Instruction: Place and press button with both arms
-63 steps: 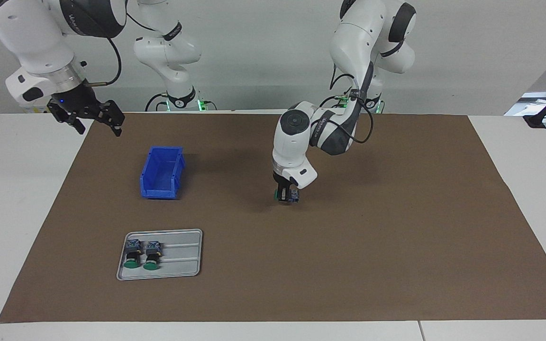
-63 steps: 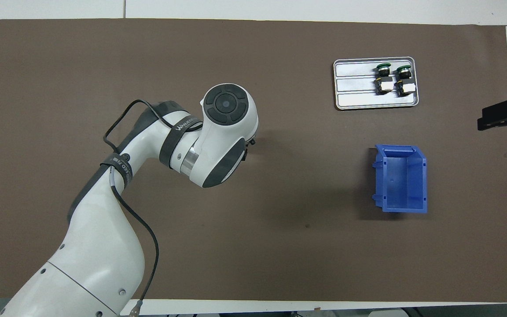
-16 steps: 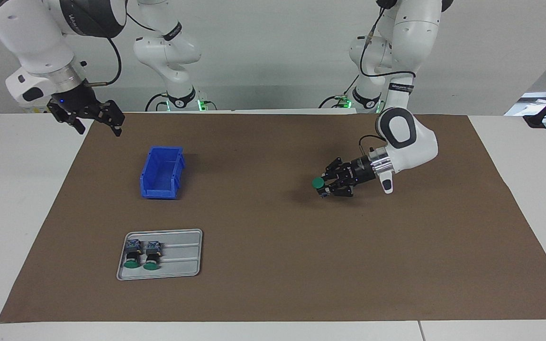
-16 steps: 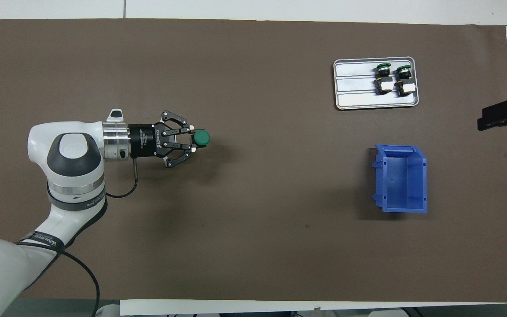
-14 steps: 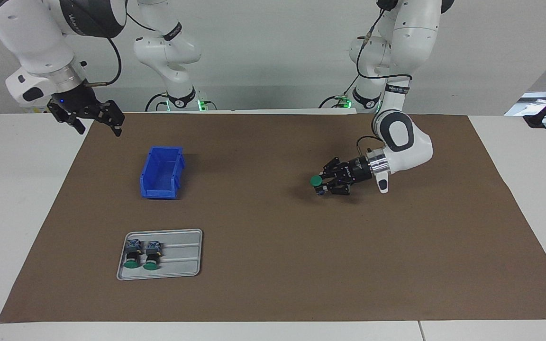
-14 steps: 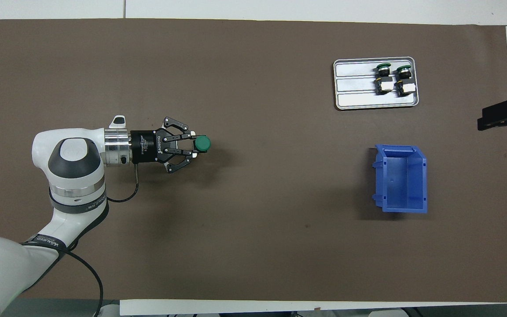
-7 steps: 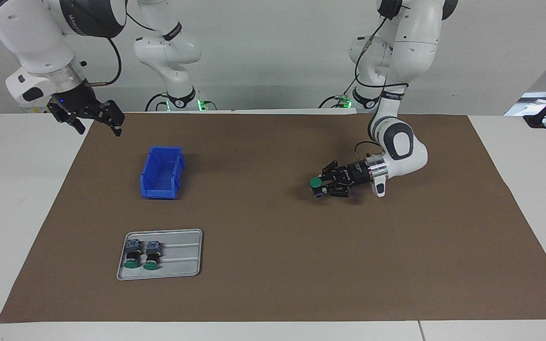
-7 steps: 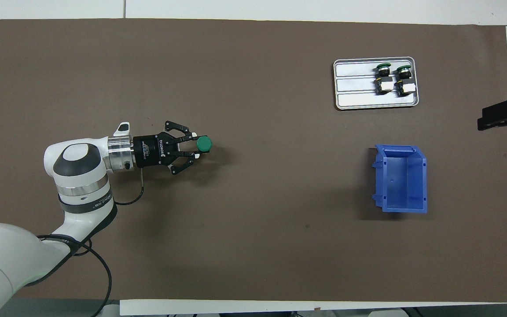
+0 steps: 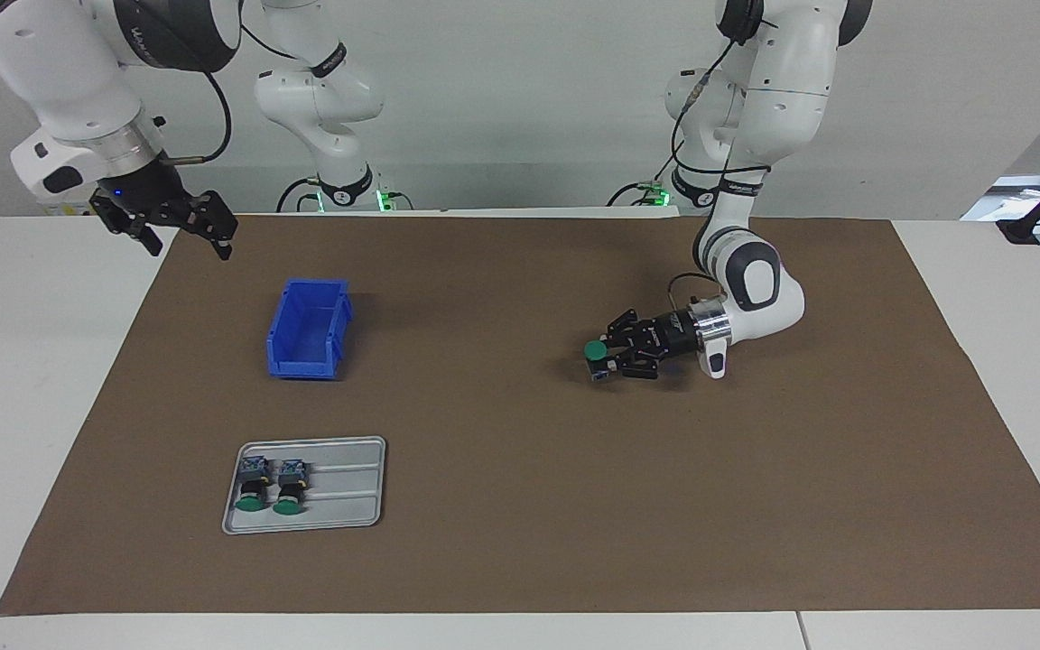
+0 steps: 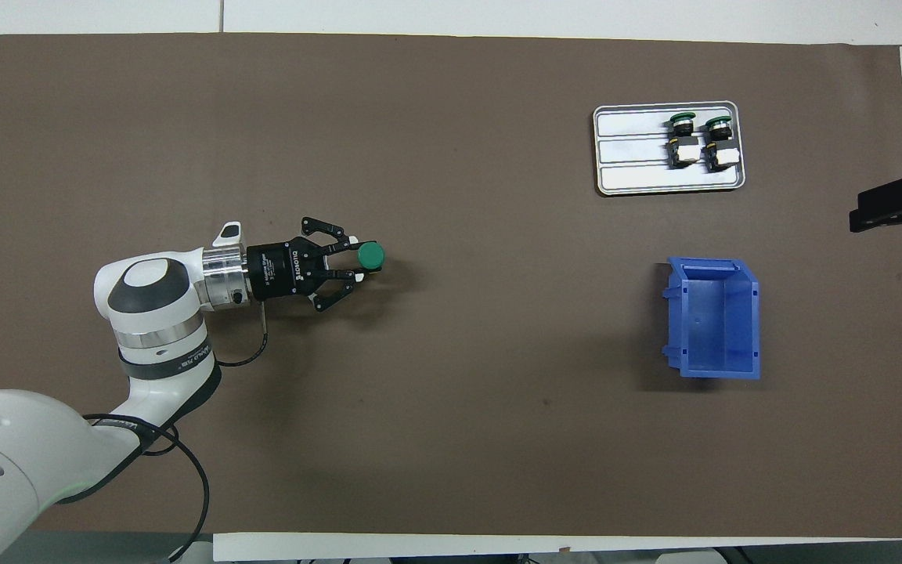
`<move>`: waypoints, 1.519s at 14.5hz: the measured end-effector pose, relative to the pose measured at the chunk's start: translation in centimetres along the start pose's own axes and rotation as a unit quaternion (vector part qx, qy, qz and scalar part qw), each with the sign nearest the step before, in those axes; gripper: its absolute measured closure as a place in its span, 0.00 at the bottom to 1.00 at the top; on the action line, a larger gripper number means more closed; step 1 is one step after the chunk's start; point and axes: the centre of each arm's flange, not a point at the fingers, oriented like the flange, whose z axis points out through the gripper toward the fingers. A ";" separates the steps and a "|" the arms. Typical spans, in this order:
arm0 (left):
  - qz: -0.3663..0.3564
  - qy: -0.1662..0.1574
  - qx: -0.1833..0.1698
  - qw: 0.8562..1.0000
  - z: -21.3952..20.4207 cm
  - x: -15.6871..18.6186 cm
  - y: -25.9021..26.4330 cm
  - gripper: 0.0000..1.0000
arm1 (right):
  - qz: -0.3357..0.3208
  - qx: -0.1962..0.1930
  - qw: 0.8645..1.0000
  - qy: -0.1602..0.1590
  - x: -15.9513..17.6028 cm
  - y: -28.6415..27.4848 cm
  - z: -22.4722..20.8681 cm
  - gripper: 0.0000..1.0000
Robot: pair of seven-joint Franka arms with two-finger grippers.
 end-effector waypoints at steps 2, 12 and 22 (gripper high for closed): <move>0.000 -0.003 0.002 1.000 0.7 0.1 -0.4 0.67 | 0.000 0.000 1.000 0.000 0.0 0.0 0.0 0.01; 0.000 -0.001 0.009 1.000 2.0 0.7 -1.2 0.67 | 0.000 0.000 1.000 0.000 0.0 0.0 0.0 0.01; 0.000 0.008 0.005 1.000 1.9 0.9 -1.1 0.67 | 0.000 0.000 1.000 0.000 0.0 0.0 0.0 0.01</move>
